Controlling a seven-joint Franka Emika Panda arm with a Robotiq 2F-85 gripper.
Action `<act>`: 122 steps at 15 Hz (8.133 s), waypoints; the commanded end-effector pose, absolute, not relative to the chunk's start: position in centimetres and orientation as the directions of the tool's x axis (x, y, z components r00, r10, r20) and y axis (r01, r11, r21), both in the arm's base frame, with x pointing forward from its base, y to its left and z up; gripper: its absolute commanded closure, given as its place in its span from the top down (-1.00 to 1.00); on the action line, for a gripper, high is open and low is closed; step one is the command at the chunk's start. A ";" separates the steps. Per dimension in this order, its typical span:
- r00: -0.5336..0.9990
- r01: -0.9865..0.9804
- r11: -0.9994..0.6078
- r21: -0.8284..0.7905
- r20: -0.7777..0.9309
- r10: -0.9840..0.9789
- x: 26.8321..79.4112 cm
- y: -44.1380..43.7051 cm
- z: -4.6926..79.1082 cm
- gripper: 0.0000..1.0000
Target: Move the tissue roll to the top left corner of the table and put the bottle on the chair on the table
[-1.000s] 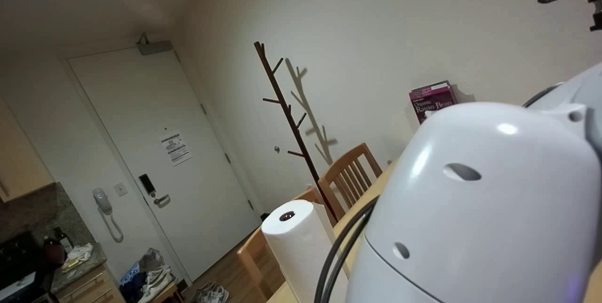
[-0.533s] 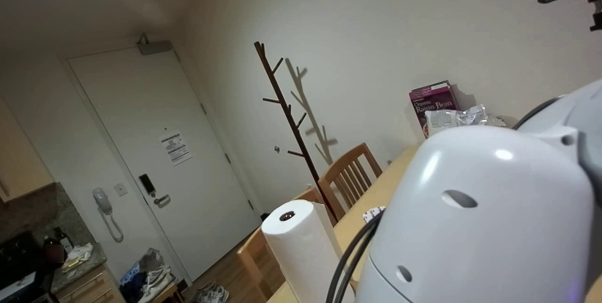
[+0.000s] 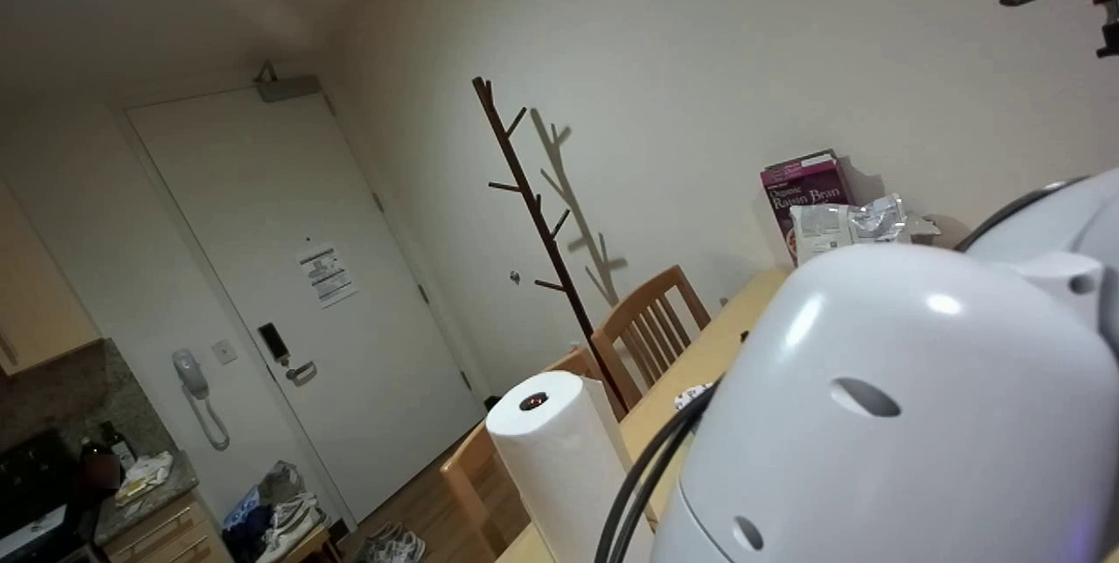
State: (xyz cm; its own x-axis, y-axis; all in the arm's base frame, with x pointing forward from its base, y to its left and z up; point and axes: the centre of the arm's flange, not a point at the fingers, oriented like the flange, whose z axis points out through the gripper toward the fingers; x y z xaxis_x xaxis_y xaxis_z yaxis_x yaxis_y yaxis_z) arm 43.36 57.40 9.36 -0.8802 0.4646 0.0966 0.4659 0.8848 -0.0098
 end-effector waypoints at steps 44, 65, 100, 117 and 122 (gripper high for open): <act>-0.510 0.805 0.419 0.421 0.129 0.850 41.2 61.9 26.4 0.07; -0.276 0.850 -0.247 0.466 0.793 0.544 41.2 48.4 35.0 -0.43; 0.198 0.390 -0.914 0.112 0.959 0.202 53.7 31.8 54.2 -0.43; 0.299 -0.033 -0.999 0.006 0.954 -0.004 56.0 19.6 49.0 -0.43; 0.295 -0.234 -0.972 -0.029 0.950 -0.100 54.3 14.4 47.9 -0.43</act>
State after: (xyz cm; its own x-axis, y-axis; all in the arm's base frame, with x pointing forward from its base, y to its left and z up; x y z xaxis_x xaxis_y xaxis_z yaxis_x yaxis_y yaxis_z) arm 57.35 14.83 49.81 0.2957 -0.0537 0.9538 -0.1493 -0.9887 -0.0094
